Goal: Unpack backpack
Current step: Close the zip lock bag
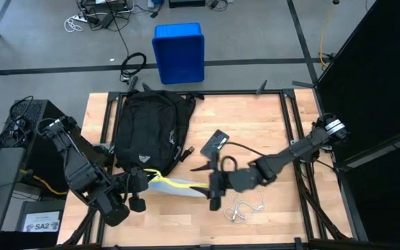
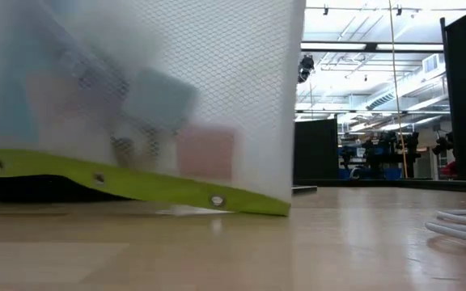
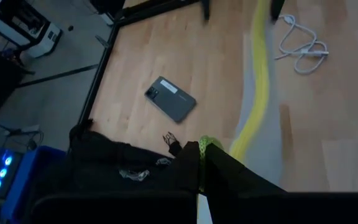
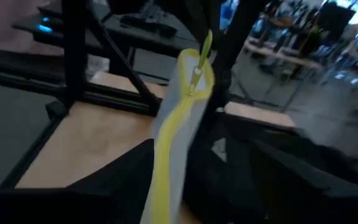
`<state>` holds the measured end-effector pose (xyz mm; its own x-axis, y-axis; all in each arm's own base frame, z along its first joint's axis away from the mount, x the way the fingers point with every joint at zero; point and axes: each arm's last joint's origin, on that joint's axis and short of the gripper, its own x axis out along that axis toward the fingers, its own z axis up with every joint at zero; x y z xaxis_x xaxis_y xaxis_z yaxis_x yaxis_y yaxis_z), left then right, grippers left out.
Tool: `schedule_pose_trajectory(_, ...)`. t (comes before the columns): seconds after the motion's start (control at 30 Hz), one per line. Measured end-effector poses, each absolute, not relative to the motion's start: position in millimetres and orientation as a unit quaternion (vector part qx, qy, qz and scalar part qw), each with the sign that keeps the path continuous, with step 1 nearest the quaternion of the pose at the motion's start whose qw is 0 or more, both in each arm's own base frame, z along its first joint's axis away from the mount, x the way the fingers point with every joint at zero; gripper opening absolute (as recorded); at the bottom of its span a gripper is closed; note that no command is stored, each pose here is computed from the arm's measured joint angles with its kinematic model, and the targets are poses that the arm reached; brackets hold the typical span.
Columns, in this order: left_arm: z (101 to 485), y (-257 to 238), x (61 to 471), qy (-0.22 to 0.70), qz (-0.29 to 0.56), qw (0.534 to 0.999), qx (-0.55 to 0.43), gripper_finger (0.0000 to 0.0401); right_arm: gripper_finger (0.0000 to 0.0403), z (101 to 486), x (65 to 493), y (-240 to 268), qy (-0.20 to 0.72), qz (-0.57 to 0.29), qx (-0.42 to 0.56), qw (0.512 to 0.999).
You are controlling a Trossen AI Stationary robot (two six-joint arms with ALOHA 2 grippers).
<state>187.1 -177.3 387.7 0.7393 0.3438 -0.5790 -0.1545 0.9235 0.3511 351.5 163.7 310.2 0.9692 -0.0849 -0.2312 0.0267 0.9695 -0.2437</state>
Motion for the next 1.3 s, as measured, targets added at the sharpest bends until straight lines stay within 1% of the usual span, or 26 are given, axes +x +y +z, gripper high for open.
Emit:
schedule_pose_trajectory(0.07, 388.7, -176.1, 191.6, 0.332, 0.132, 0.923, 0.145, 0.0, 0.0236, 302.9, 361.3, 154.9, 0.128, -0.019, -0.117, 0.985)
schedule_pose_trajectory(0.23, 390.7, -171.5, 202.0, 0.326, 0.133, 0.925, 0.144, 0.0, 0.0225, 294.0, 380.4, 138.8, 0.112, 0.006, -0.097, 0.989)
schedule_pose_trajectory(0.37, 392.8, -168.4, 210.9, 0.323, 0.123, 0.927, 0.145, 0.0, 0.0222, 294.2, 391.7, 133.5, 0.104, 0.014, -0.089, 0.991)
schedule_pose_trajectory(0.6, 398.0, -165.2, 224.7, 0.305, 0.104, 0.935, 0.149, 0.0, 0.0228, 289.1, 404.9, 129.3, 0.113, 0.039, -0.069, 0.99)
schedule_pose_trajectory(0.7, 398.7, -163.8, 226.9, 0.303, 0.103, 0.935, 0.152, 0.0, 0.022, 288.8, 405.1, 128.4, 0.115, 0.035, -0.067, 0.991)
schedule_pose_trajectory(0.77, 399.3, -164.2, 227.6, 0.3, 0.101, 0.936, 0.15, 0.0, 0.0202, 288.6, 405.1, 127.8, 0.116, 0.026, -0.063, 0.991)
schedule_pose_trajectory(0.83, 399.2, -164.1, 227.7, 0.301, 0.101, 0.936, 0.15, 0.0, 0.017, 288.6, 405.1, 127.5, 0.116, 0.021, -0.068, 0.991)
schedule_pose_trajectory(0.9, 399.1, -164.1, 227.7, 0.302, 0.1, 0.936, 0.15, 0.0, 0.0122, 287.3, 404.8, 127.3, 0.122, 0.021, -0.08, 0.989)
schedule_pose_trajectory(1.0, 398.8, -164.3, 227.5, 0.303, 0.099, 0.936, 0.15, 0.0, 0.0033, 284.3, 404.1, 126.2, 0.138, 0.021, -0.099, 0.985)
schedule_pose_trajectory(1.03, 398.5, -164.6, 227.3, 0.305, 0.097, 0.935, 0.151, 0.0, 0.0018, 284.0, 403.6, 125.5, 0.143, 0.019, -0.104, 0.984)
schedule_pose_trajectory(1.13, 398.9, -164.4, 225.6, 0.31, 0.096, 0.933, 0.156, 0.0, 0.0005, 283.0, 401.8, 123.3, 0.16, -0.015, -0.117, 0.98)
schedule_pose_trajectory(1.3, 402.0, -163.8, 218.3, 0.326, 0.095, 0.927, 0.159, 0.0, 0.0001, 277.3, 397.2, 120.5, 0.204, -0.056, -0.116, 0.971)
